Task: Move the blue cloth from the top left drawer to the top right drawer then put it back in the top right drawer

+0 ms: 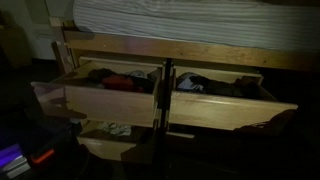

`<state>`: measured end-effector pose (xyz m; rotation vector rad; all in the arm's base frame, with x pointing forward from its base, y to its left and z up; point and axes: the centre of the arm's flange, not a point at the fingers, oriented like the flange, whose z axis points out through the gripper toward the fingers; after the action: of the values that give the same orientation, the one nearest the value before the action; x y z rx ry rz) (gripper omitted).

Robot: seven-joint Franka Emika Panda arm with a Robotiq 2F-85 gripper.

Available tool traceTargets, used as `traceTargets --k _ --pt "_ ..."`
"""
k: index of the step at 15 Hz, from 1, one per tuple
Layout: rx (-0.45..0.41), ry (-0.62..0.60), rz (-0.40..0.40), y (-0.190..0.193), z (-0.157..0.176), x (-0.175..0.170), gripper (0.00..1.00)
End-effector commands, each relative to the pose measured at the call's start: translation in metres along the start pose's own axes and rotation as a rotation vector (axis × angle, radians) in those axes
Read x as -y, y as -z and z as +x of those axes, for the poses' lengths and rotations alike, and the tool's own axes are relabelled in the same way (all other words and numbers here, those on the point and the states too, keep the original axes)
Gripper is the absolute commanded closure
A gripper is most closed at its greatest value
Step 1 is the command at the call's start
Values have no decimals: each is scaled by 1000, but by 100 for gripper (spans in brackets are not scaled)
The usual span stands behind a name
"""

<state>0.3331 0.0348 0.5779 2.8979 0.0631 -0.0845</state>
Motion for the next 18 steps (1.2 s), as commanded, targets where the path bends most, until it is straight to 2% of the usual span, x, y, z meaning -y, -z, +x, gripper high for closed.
traceTargets --k 1,7,9,10,11,15,16,17,18 --pt "0 0 0 0 0 0 0" --pt "0 0 0 0 0 0 0" --pt "-72 -154 -59 -20 15 -43 0" --pt "-110 -196 -71 -31 23 -80 0" --pt "-141 -247 -92 -34 28 -99 0" --pt "-229 -476 -108 -69 32 -214 0" --pt "-199 -528 -40 -80 36 -240 0" --pt "-156 -501 51 -95 39 -265 0" --pt "-155 -484 110 -113 35 -288 0"
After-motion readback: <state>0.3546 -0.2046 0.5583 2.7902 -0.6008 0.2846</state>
